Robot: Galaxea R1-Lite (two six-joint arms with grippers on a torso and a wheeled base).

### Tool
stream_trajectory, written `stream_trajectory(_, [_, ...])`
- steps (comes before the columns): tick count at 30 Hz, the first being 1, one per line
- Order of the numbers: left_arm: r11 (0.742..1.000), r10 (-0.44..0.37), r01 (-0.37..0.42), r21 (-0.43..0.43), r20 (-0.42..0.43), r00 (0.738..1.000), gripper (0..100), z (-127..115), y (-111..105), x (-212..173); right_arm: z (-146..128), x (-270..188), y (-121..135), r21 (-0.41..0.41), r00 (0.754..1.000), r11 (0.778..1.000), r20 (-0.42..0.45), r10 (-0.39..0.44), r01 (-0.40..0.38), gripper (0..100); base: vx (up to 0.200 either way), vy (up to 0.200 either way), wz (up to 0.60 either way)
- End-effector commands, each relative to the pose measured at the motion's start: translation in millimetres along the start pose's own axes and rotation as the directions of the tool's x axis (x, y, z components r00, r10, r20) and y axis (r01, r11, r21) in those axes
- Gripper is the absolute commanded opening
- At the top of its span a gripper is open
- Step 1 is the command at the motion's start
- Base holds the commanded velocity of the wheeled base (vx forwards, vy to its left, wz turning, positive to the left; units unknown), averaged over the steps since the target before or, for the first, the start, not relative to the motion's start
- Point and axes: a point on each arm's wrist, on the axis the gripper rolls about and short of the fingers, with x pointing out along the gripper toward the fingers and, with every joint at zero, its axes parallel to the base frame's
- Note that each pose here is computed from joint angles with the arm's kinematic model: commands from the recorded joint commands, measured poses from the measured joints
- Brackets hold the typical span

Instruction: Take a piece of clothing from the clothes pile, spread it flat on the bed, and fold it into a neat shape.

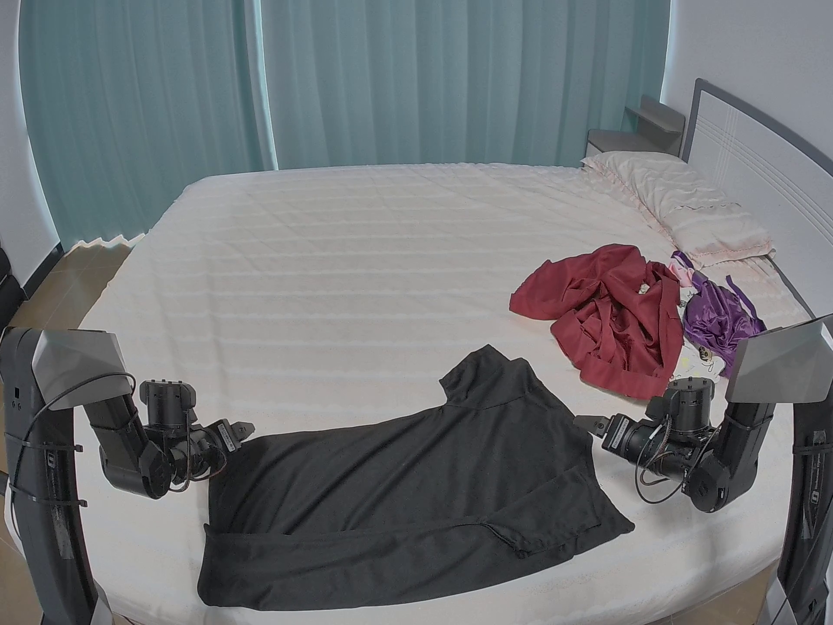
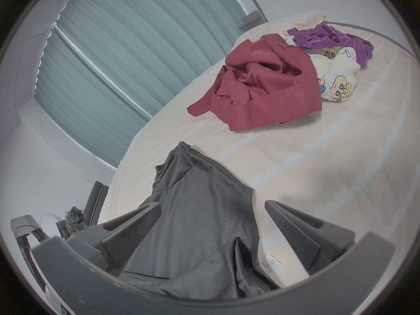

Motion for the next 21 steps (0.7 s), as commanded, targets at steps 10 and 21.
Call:
stream_trajectory(10, [1.0, -0.005, 0.005, -0.012, -0.004, 1.0, 0, -1.1, 5.2, 7.2, 0.9, 3.2, 0.9, -0.008, 1.0, 1.0, 0.005, 0.007, -0.006, 100, 0.0, 0.0, 0.0])
stream_trajectory(21, [0.999, -0.014, 0.016, -0.029, 0.072, 0.997, 0, 15.8, 8.6, -2.3, 21.9, 36.1, 24.8, -0.048, 0.999, 0.998, 0.006, 0.048, -0.047, 100, 0.0, 0.0, 0.0])
